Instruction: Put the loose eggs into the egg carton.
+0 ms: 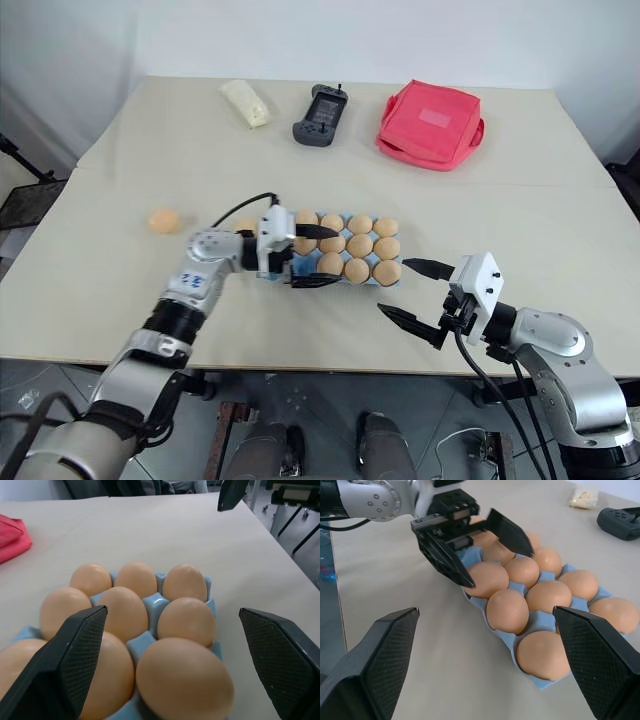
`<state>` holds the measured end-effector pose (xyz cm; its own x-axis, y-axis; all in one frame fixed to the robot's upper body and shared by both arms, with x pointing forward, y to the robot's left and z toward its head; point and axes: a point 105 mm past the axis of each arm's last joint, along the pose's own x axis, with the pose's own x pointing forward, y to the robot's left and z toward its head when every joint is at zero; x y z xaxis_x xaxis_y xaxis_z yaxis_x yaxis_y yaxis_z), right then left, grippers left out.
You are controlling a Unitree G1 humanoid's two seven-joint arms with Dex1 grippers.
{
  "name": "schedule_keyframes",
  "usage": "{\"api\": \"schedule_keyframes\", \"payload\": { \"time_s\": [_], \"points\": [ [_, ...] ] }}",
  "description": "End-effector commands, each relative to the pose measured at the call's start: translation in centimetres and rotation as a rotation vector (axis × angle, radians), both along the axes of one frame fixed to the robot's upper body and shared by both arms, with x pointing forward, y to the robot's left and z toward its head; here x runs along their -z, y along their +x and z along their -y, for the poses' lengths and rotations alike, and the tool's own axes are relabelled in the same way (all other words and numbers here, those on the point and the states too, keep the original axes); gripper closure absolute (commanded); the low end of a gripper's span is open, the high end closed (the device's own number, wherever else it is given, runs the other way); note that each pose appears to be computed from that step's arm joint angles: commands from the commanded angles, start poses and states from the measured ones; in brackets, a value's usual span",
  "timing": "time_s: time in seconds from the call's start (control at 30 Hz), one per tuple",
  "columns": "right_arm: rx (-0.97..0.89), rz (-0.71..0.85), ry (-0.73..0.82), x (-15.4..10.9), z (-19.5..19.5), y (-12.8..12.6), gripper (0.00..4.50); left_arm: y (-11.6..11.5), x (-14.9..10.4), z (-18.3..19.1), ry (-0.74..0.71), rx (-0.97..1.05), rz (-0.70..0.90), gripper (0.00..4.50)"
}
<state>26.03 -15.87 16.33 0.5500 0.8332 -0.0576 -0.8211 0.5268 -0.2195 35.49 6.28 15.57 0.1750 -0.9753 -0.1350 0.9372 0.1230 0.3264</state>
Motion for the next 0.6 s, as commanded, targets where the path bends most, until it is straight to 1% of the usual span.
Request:
{"api": "schedule_keyframes", "payload": {
  "time_s": [0.03,0.13,0.2,0.27,0.37,0.43,0.53,0.6],
  "points": [
    [-0.045,0.030,0.014,-0.9,-0.6,0.0,0.00,-0.8,-2.0,-3.6,-0.068,-0.051,0.053,0.02],
    [-0.071,0.026,0.015,-1.0,-0.9,0.2,0.00,-1.2,-2.4,-7.7,-0.095,-0.156,0.063,0.02],
    [-0.082,0.025,0.015,-1.0,-1.0,0.4,0.00,-1.6,-2.5,-9.5,-0.100,-0.204,0.064,0.02],
    [-0.100,0.021,0.015,-1.0,-1.3,0.5,0.00,-2.2,-2.0,-13.2,-0.100,-0.342,0.065,0.02],
    [-0.114,0.017,0.015,-0.9,-1.4,0.7,0.00,-3.5,-1.3,-17.1,-0.090,-0.506,0.062,0.02],
    [-0.119,0.015,0.017,-0.9,-1.5,0.8,0.00,-4.4,-0.9,-19.4,-0.109,-0.605,0.040,0.02],
    [-0.129,0.013,0.017,-0.9,-1.6,1.0,0.00,-5.1,-0.1,-21.8,-0.116,-0.715,0.013,0.02],
    [-0.136,0.010,0.015,-0.9,-1.7,1.1,0.00,-5.3,0.4,-22.3,-0.122,-0.751,-0.001,0.02]
  ]
}}
